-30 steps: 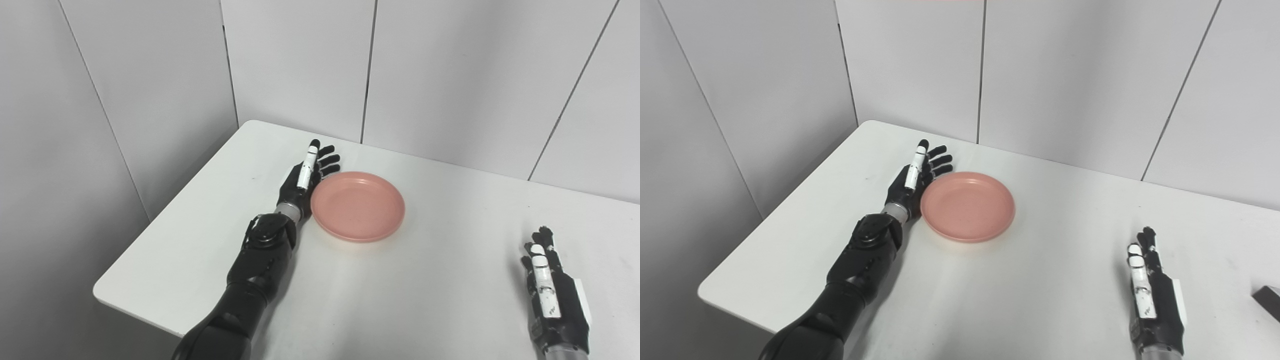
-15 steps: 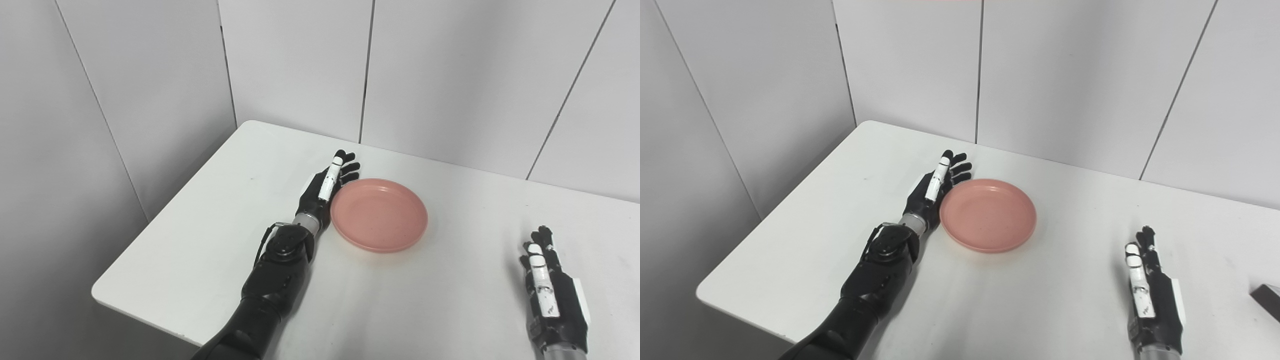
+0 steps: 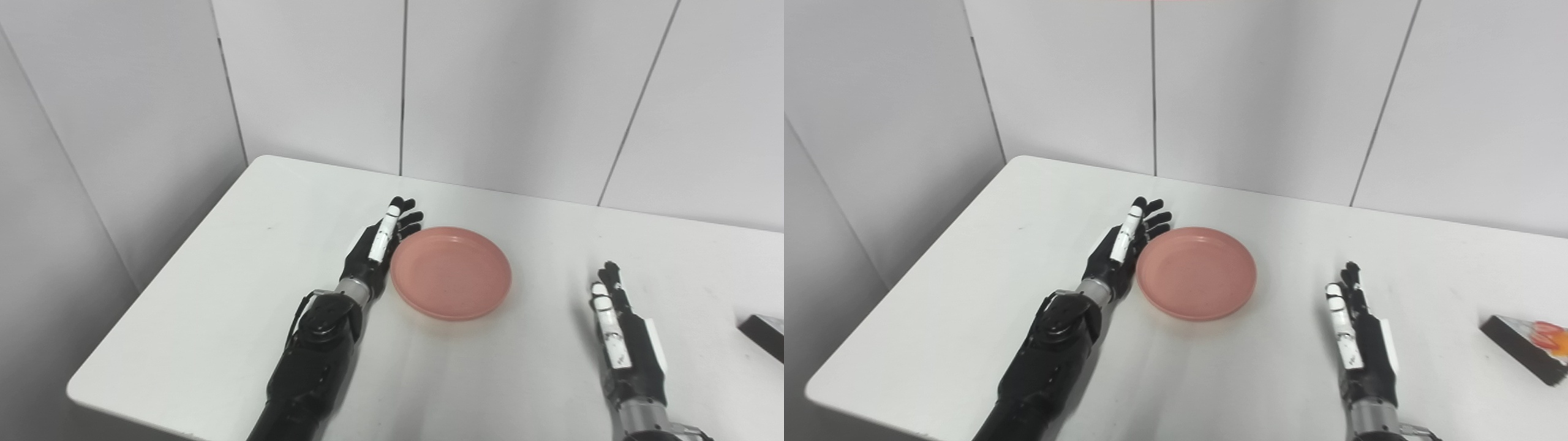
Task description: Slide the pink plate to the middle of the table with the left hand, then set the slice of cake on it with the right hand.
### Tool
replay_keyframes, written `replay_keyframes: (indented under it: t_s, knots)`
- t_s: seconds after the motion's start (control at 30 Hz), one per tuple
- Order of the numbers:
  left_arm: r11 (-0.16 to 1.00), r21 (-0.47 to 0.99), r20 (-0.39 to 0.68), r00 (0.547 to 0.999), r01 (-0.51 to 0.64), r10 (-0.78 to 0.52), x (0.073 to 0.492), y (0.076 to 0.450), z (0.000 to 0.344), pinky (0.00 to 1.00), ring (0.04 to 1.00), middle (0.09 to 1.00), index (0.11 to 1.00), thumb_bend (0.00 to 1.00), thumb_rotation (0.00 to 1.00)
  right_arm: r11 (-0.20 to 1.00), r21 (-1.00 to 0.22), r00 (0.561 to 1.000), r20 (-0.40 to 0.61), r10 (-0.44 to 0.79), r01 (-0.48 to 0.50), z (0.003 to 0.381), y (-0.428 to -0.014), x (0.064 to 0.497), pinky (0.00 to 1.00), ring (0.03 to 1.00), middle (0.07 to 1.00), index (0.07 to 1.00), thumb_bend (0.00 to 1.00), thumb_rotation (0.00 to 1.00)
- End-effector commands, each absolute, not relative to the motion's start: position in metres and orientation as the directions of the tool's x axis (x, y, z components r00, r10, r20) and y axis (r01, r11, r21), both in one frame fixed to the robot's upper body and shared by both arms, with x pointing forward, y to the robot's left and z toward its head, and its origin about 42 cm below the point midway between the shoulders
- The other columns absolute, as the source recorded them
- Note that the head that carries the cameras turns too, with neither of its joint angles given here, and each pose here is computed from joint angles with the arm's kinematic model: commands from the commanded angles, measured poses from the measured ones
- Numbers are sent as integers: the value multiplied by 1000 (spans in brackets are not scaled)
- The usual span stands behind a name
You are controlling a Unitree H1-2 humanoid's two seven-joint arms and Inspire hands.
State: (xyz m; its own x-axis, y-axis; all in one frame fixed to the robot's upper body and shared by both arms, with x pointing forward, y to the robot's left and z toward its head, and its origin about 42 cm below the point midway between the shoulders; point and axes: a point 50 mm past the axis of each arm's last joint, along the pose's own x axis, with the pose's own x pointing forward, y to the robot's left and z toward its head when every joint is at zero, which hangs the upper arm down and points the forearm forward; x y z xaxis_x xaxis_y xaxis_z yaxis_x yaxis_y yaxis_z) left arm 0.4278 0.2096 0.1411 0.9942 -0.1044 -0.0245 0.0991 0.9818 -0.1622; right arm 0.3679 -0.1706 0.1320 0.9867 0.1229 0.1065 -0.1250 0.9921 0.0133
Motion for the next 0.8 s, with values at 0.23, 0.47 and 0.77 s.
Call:
replay_keyframes:
  t_s: [0.23, 0.47, 0.77]
  knots:
    - [963, -214, 36, 986, 166, -162, 423, 200, 167, 953, 933, 914, 905, 555, 1000, 988, 58, 981, 140, 134, -143, 153, -147, 377, 1000, 1000, 1000, 1000, 521, 747]
    - [955, -208, 38, 978, 209, -206, 417, 199, 160, 966, 953, 931, 918, 559, 1000, 988, 63, 982, 130, 134, -143, 153, -136, 377, 1000, 1000, 1000, 1000, 542, 752]
    - [954, -203, 60, 975, 221, -213, 410, 192, 154, 974, 963, 942, 923, 559, 1000, 982, 113, 980, 147, 135, -152, 155, -121, 382, 1000, 1000, 1000, 1000, 592, 708]
